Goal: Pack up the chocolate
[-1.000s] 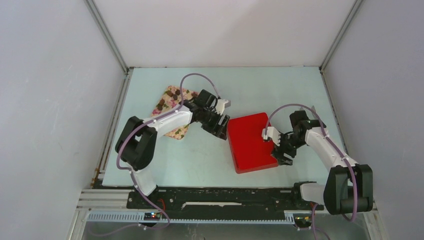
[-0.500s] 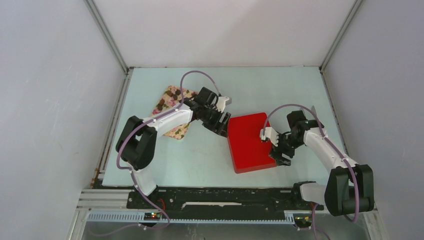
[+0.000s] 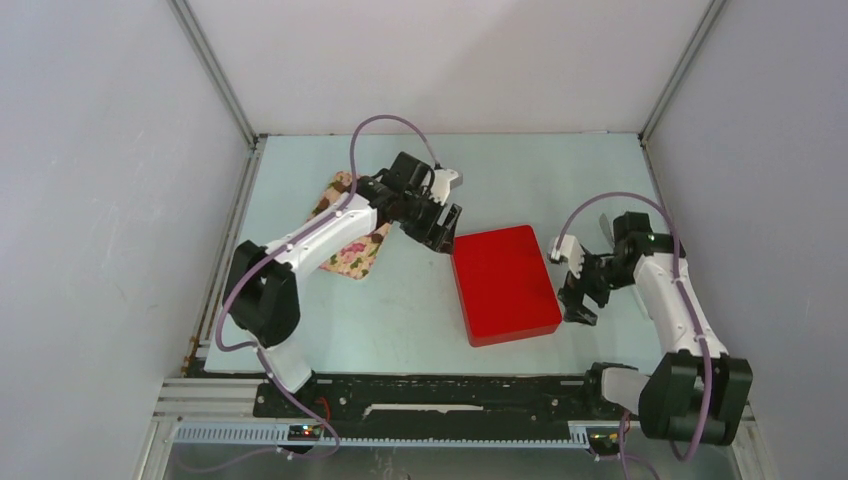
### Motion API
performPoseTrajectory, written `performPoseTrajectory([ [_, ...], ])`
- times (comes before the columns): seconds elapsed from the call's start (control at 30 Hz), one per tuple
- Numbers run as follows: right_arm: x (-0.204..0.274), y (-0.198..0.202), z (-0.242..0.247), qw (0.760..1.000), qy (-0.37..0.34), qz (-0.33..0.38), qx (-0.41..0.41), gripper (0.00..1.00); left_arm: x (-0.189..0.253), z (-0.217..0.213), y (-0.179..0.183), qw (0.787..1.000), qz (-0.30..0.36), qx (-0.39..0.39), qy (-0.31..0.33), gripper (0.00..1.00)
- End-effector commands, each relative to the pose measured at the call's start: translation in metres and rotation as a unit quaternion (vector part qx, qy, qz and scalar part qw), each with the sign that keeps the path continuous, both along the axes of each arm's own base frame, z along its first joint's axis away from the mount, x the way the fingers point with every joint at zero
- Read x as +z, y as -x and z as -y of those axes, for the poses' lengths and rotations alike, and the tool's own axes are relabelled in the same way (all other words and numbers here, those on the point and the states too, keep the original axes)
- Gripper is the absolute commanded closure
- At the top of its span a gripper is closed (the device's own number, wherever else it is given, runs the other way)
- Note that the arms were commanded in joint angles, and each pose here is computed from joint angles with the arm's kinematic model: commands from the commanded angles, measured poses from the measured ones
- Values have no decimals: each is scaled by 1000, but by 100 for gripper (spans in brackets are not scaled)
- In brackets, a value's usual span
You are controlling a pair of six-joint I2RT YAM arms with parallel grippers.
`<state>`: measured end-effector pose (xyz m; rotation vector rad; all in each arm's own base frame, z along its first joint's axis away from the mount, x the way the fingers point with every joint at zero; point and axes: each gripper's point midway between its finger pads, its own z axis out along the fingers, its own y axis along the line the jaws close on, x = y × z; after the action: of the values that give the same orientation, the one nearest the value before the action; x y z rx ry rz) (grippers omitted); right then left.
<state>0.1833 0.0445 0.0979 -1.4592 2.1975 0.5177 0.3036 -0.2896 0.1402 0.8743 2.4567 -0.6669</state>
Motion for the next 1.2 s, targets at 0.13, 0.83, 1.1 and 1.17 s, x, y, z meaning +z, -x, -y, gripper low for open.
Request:
performPoseTrajectory([
  [0.13,44,-25,-56,991,-127,-29,-22,7,35,55,29,985,-43,-116,122,27],
  [0.83,-45,-16,-83,994,-26,-100,45,30,-93,6,17,994,-71,-79,-16,30],
  [1.1,43,-79,-89,989,-135,-58,-28,32,-4,-2,4,995,-7,-88,48,30],
  [1.17,48,-108,-88,986,-148,-39,-60,34,16,2,-5,994,9,-81,71,30],
])
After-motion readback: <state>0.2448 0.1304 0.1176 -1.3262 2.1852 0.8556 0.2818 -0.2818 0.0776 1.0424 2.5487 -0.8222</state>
